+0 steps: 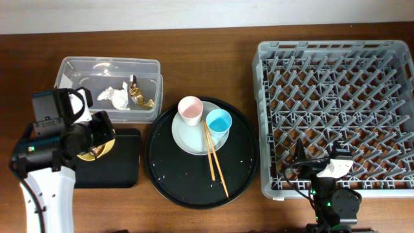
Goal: Sort waste into correct bins and load items into the dishwasher rack
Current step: 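Tip the yellow bowl over the black tray to dump the food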
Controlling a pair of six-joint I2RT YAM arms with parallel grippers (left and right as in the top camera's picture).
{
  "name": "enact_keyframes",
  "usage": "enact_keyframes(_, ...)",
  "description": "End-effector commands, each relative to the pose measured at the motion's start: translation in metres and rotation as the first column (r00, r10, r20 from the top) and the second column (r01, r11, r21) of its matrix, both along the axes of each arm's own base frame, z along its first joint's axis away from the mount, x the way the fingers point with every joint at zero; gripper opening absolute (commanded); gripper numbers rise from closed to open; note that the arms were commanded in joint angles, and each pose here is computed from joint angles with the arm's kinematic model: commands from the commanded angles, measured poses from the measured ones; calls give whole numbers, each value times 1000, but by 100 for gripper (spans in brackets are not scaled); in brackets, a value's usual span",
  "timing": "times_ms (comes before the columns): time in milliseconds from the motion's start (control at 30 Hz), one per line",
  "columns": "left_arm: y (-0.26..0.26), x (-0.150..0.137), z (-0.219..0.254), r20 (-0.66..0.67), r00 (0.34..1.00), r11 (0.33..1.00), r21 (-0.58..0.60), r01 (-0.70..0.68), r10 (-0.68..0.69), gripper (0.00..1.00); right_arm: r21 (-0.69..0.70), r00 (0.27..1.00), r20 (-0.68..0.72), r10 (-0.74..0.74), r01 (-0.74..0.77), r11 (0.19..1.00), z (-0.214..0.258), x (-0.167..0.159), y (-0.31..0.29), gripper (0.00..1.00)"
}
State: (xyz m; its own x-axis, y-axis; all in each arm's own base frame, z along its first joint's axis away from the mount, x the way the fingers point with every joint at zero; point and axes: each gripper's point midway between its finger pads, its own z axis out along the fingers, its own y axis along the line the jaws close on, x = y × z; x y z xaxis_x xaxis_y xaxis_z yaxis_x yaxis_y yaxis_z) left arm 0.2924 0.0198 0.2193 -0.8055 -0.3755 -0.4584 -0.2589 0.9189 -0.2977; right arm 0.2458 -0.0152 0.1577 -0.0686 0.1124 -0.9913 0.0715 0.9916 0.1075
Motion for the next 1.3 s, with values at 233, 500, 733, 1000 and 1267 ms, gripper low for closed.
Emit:
enact_keyframes(233,53,-22,-22,274,959,910,-412,46,76,0,5,1000,-4,-9,9,1000,-3,0,-2,98)
enact_keyframes(500,78,-29,-48,444,872,758,-635,146,205,0,5,1000,-4,-9,9,1000,-3,0,-2,98)
enact_keyframes(733,84,-21,-64,429,856,597,-780,189,290,0,5,1000,-4,-9,9,1000,-3,0,-2,98)
enact_keyframes(1000,81,-23,-64,432,856,602,-775,192,284,0,5,1000,-4,-9,9,1000,-3,0,-2,98)
enact_keyframes(1267,79,-23,-59,503,826,639,-729,247,254,0,5,1000,-4,-9,9,1000,-3,0,-2,98)
